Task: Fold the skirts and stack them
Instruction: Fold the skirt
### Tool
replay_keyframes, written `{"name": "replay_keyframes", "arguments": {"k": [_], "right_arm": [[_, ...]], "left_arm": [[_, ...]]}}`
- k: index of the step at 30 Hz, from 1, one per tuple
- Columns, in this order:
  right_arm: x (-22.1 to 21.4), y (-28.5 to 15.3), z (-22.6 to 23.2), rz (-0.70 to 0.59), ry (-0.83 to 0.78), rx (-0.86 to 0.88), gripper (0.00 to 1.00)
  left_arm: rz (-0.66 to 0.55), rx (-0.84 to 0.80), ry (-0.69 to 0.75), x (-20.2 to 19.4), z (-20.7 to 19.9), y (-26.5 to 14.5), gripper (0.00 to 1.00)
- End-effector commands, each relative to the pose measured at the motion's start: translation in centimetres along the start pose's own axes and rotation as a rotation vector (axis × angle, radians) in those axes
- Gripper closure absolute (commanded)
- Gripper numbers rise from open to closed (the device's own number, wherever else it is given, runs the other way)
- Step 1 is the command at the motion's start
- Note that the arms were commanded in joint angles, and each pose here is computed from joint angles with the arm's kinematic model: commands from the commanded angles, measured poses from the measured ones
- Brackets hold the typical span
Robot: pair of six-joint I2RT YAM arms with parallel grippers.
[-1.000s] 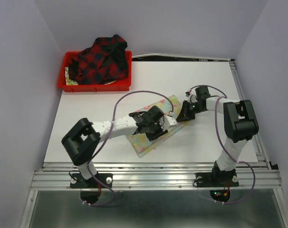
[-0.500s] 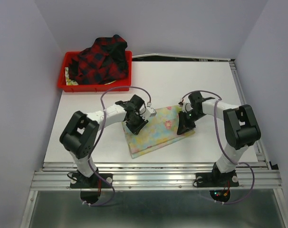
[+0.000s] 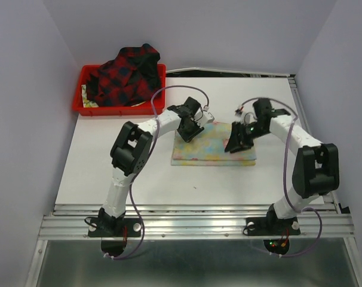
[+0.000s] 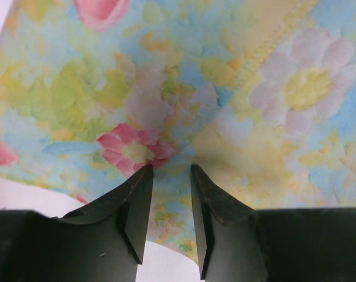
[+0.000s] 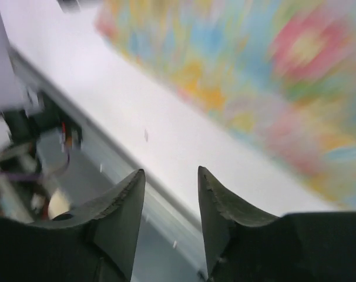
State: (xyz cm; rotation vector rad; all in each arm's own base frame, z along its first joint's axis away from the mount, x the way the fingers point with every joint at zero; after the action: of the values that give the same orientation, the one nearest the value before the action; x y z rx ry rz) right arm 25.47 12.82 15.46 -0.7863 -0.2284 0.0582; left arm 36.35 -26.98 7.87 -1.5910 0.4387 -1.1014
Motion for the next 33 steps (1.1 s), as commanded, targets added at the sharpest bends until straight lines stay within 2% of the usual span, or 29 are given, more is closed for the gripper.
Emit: {"name": "replay_keyframes", "arguments": {"k": [1, 3, 6, 7, 8, 9, 12, 15, 18, 22, 23, 27, 29, 30, 33], "right_arm": [[9.1, -9.1, -0.7, -0.393, -0.195, -0.119, 0.51], [12.5, -11.2, -1.0, -0.461, -0.263, -0.21, 0.52], [16.2, -10.9, -3.8, -0.489, -0.301, -0.328, 0.51], [17.6, -10.9, -4.7, -0.521, -0.32, -0.368, 0.5], [18.5, -9.8, -6.4, -0.503, -0.305, -0.389, 0.5], [19.9, -10.1, -7.0, -0.54, -0.33, -0.427, 0.5], [21.8, -8.4, -9.9, -0.537, -0.321, -0.48, 0.5], [22.2, -6.5, -12.4, -0.486, -0.308, -0.502, 0.51], [21.9, -5.4, -13.8, -0.458, -0.304, -0.517, 0.51], [19.8, -4.3, -15.0, -0.368, -0.291, -0.528, 0.55], [19.1, -4.2, -15.0, -0.342, -0.303, -0.527, 0.56], [12.8, -2.9, -15.1, -0.215, -0.277, -0.508, 0.58], [10.7, -2.5, -14.5, -0.174, -0.283, -0.486, 0.59], [8.6, -2.0, -13.8, -0.124, -0.27, -0.463, 0.6], [6.0, -1.1, -12.2, -0.054, -0.285, -0.417, 0.61]], "left_arm": [[-0.04, 0.12, 0.164, 2.2, 2.7, 0.9, 0.5], [-0.132, 0.176, 0.179, 4.4, 3.7, -0.2, 0.46], [-0.273, 0.223, 0.137, 7.1, 4.6, -4.1, 0.42], [-0.346, 0.243, 0.1, 8.0, 4.7, -7.1, 0.41], [-0.385, 0.258, 0.082, 8.1, 4.6, -7.9, 0.39], [-0.444, 0.275, 0.045, 8.0, 4.3, -10.3, 0.36], [-0.506, 0.257, 0.02, 6.8, 2.9, -13.8, 0.31], [-0.478, 0.226, -0.01, 4.8, 1.7, -15.5, 0.31], [-0.395, 0.152, -0.017, 1.2, 0.0, -14.5, 0.33], [-0.336, 0.079, 0.011, -3.7, -2.3, -14.0, 0.41], [-0.283, 0.052, 0.01, -5.8, -3.0, -12.8, 0.44], [-0.211, 0.013, 0.018, -9.6, -4.3, -11.2, 0.53], [-0.182, -0.001, 0.014, -10.6, -4.6, -10.4, 0.58], [-0.158, -0.011, 0.008, -10.9, -4.7, -9.8, 0.59], [-0.125, -0.029, -0.006, -11.1, -4.7, -8.5, 0.6]]}}
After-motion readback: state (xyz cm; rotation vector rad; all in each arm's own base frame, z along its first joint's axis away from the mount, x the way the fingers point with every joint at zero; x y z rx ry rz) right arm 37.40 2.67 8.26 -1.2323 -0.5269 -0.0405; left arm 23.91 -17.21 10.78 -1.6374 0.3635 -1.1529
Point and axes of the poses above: each gripper's point midway between its finger pads, its own y axis out along the fingers, its own z axis along the line the jaws close on, x = y × z, the point moved 6 cm from there along -y, back along the fingers, and after that the axes turned 2 degrees about -y, right-handed, at the moved point
